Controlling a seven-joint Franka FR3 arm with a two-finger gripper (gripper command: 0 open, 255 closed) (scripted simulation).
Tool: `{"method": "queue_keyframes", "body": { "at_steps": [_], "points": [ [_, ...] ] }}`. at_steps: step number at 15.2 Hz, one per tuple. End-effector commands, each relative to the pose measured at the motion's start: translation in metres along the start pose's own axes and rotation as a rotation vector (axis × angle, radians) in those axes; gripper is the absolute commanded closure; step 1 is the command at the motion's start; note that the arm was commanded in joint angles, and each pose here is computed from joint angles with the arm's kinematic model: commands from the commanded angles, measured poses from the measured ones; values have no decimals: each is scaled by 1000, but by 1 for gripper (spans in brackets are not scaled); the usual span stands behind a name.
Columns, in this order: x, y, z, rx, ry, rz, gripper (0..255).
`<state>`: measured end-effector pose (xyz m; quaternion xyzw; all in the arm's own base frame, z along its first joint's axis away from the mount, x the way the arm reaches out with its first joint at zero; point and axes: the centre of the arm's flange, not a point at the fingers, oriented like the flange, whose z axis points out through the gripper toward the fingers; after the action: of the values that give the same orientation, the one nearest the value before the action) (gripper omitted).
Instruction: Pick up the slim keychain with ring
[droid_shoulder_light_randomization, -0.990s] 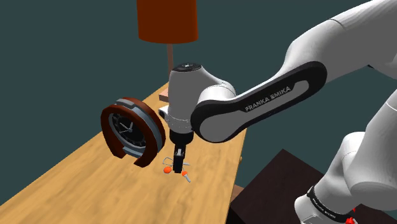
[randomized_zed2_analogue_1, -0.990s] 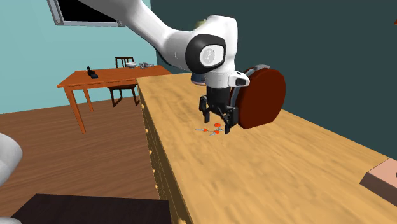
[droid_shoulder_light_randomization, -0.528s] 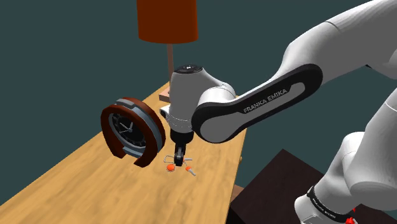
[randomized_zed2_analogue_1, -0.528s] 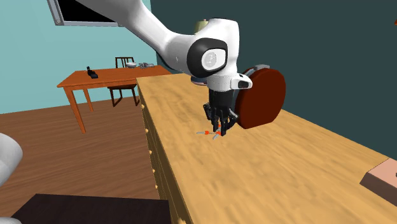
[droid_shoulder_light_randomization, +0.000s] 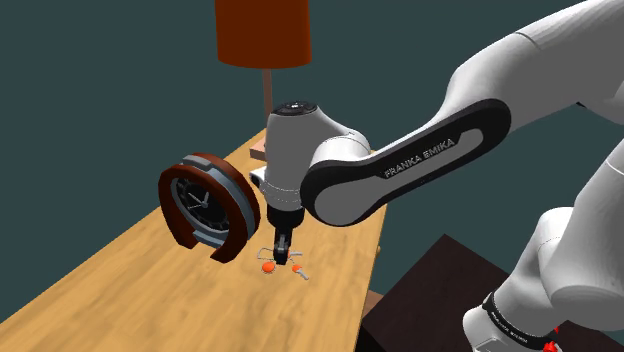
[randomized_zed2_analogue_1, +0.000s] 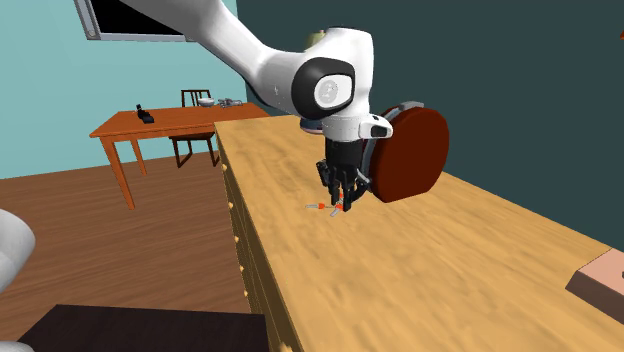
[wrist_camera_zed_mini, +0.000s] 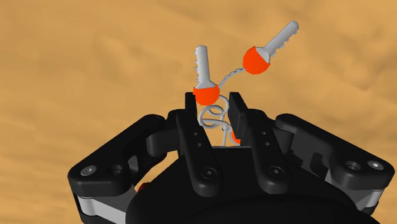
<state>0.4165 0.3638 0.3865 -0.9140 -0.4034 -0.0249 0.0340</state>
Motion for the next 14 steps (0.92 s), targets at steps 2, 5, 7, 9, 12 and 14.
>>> {"method": "queue_keyframes", "body": {
  "at_steps": [2,5,7,9,12,14],
  "points": [
    [1,-2,-12,2,-4,-2,255],
    [2,-3,-28,2,-4,-2,255],
    [3,-3,-39,2,-4,-2,255],
    [4,-4,-49,2,-4,-2,255],
    [5,-5,-65,2,-4,-2,255],
    [5,-5,-71,2,-4,-2,255]
  ]
}}
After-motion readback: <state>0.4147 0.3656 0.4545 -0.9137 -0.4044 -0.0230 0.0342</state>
